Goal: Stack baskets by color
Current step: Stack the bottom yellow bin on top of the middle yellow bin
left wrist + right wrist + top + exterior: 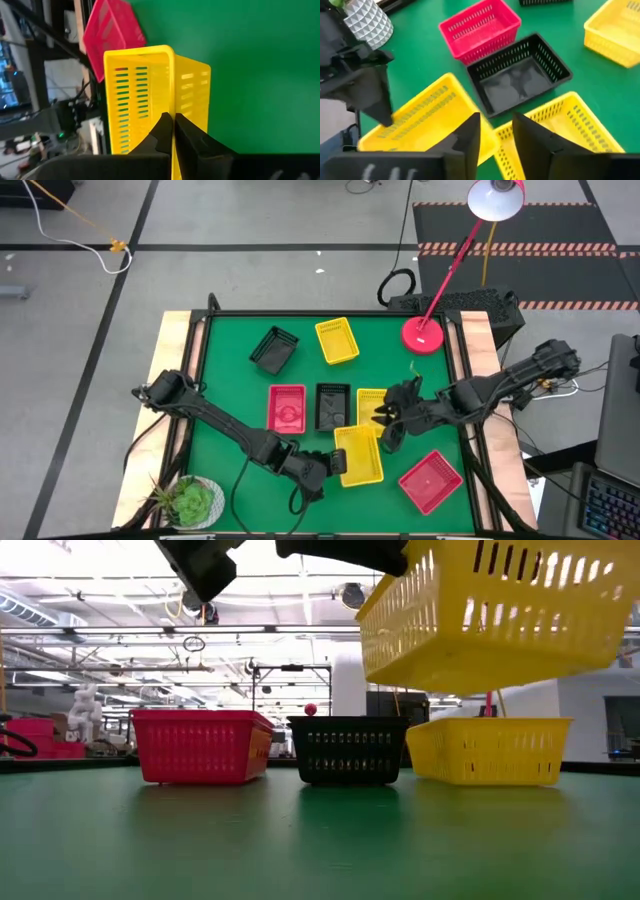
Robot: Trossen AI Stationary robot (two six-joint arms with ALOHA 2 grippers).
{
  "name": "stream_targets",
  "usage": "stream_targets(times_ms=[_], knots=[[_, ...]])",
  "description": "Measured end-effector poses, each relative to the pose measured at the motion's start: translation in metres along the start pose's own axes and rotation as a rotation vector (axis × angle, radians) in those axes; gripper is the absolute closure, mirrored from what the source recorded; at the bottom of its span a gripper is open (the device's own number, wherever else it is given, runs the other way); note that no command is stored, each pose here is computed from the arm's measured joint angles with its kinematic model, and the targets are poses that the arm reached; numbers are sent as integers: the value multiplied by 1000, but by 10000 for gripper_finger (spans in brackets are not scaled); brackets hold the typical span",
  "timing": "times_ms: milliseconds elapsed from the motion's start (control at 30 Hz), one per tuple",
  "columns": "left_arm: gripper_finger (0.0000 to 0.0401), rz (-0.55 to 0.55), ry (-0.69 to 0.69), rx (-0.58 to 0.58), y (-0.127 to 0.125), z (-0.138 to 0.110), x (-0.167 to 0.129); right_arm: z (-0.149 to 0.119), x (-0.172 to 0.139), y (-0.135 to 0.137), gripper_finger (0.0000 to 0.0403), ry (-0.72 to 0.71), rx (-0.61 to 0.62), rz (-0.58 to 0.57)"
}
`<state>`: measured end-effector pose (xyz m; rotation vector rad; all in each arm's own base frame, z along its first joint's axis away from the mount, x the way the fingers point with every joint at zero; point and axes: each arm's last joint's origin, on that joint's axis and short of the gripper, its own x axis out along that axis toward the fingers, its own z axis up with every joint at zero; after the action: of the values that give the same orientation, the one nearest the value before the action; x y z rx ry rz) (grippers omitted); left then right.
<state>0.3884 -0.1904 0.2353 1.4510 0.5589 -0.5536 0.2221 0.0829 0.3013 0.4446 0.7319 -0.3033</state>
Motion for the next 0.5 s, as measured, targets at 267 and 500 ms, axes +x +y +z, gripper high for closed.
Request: stream_targets(times_ms=[267, 500], knots=[[397, 51, 123, 24, 3, -4, -2, -9, -3, 3, 250, 100, 117, -50], [397, 53, 129, 22, 3, -5, -2, -23, 10, 2, 243, 163, 164, -62]])
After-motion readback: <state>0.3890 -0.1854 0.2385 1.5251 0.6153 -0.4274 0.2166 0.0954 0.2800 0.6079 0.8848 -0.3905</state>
